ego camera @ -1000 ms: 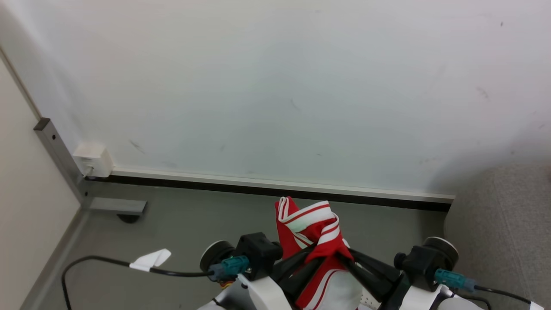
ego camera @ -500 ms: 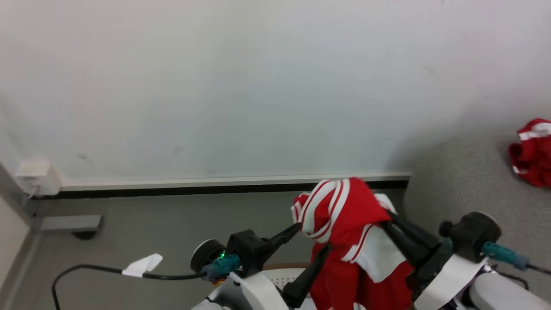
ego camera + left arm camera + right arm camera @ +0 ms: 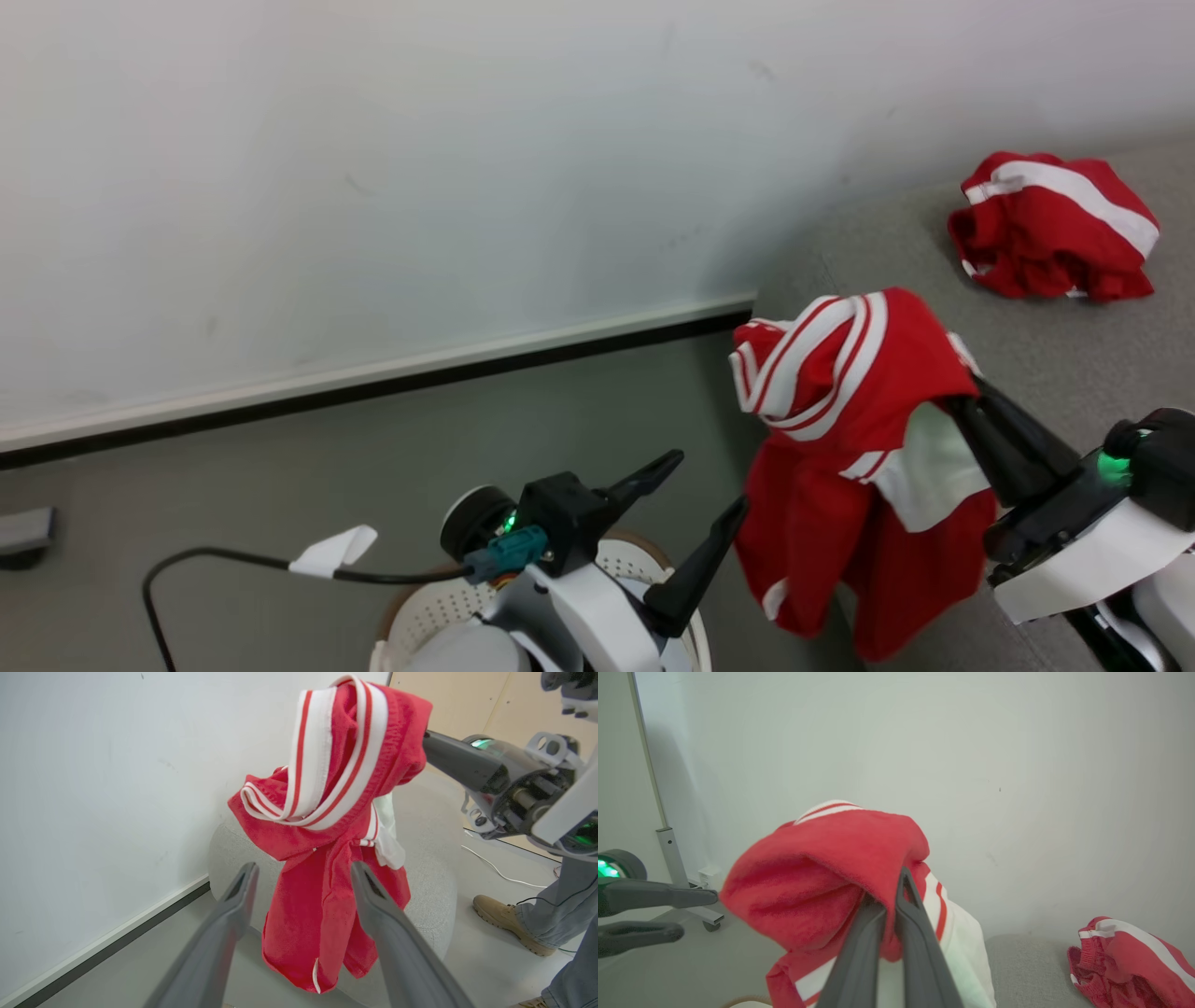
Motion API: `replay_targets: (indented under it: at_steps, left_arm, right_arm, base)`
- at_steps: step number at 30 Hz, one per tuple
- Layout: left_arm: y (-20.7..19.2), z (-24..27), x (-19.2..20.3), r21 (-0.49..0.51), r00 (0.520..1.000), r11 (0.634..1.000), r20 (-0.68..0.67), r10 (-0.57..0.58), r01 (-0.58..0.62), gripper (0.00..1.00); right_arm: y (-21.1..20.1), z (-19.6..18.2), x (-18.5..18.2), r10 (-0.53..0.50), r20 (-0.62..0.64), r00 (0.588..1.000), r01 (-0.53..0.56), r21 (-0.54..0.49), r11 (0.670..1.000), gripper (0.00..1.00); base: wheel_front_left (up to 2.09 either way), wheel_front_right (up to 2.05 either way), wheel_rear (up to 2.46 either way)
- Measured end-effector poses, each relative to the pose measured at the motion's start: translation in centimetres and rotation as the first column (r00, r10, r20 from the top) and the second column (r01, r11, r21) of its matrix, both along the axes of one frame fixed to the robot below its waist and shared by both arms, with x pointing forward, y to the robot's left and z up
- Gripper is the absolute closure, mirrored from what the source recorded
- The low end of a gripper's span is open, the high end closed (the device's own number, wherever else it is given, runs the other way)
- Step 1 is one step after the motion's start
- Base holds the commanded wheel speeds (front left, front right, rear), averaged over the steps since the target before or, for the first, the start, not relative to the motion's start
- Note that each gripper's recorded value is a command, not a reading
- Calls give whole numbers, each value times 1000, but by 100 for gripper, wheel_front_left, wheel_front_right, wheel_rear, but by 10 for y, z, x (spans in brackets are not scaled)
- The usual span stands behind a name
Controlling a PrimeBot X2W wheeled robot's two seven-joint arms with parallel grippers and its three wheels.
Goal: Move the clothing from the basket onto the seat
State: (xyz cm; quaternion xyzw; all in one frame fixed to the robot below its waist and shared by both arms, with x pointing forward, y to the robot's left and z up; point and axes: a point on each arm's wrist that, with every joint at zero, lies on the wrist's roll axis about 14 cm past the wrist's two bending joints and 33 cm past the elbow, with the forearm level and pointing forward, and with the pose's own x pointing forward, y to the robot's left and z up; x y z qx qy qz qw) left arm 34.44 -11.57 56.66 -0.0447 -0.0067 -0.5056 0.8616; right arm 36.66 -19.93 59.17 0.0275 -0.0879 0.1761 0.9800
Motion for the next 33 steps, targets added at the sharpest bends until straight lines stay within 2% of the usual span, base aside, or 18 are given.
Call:
replay_targets:
  at_steps: [8,15,16,18,20,25,29,33]
  left_arm:
    - [-20,-6,17,-21,998,998,-7,-56,56,0]
    - [-23,-19,50,-17,997,997,-17,-69,69,0]
    - [-23,-19,50,-17,997,997,-17,-69,69,0]
    - [-20,-31,66,-4,998,998,-17,-60,60,0]
    - [-16,-38,78,-4,998,999,-26,-48,48,0]
    - [-5,-61,100,0,998,1000,-57,-15,15,0]
    - [7,-78,113,8,996,1000,-88,22,-21,0]
    - [19,-97,123,22,991,998,-117,60,-58,0]
  right_arm:
    - [-51,-1,22,-161,-1,987,161,10,987,100]
    - [-128,50,75,-356,122,927,358,5,934,100]
    - [-128,50,75,-356,122,927,358,5,934,100]
    - [-165,78,99,-437,178,882,448,-28,894,100]
    - [-192,96,113,-500,208,840,514,-13,858,100]
    - [-252,116,142,-635,238,735,660,-34,751,100]
    - [-289,85,161,-723,177,668,741,-72,667,100]
    - [-317,8,170,-802,43,596,799,-132,587,100]
  base:
    - [0,0,0]
    - [0,0,0]
    - [0,0,0]
    - [0,0,0]
    - [0,0,0]
    - [0,0,0]
    - [0,0,0]
    - [0,0,0]
